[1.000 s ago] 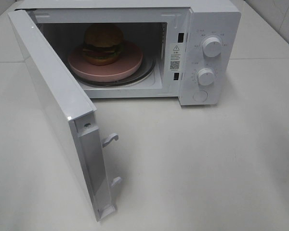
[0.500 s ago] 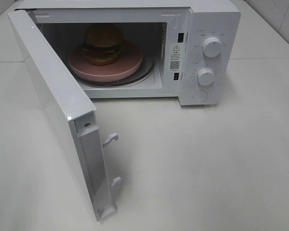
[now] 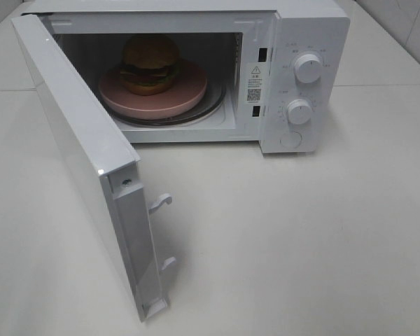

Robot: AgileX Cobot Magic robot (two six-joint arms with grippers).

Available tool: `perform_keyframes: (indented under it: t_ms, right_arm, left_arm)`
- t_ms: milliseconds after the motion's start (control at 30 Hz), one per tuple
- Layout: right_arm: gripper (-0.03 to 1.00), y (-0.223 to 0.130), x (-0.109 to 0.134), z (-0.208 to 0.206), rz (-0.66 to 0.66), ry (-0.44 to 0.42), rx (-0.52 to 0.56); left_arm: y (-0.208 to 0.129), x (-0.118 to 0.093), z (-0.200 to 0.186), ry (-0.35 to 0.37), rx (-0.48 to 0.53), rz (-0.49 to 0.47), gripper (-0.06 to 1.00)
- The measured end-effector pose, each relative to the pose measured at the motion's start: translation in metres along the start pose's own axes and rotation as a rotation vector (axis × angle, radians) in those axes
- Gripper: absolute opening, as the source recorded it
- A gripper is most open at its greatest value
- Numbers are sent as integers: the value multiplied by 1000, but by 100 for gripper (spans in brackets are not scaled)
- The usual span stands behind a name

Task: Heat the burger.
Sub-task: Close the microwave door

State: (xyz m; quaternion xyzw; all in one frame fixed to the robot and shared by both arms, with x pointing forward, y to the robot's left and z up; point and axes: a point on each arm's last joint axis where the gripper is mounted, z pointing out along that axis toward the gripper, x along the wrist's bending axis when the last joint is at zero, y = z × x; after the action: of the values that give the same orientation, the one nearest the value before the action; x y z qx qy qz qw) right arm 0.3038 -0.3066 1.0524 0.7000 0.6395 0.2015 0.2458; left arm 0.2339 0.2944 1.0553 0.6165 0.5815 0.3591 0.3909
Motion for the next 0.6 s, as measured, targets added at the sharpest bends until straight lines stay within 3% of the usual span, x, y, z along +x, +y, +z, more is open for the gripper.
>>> perform_keyframes:
  t_ms: [333,600]
  right_arm:
    - [77,-41,-5,-30,23,15,-284]
    - [77,-58,-7,-43,35,22,-425]
  left_arm:
    - [0,0,0,0,0,0,99]
    - [0,0,0,0,0,0,99]
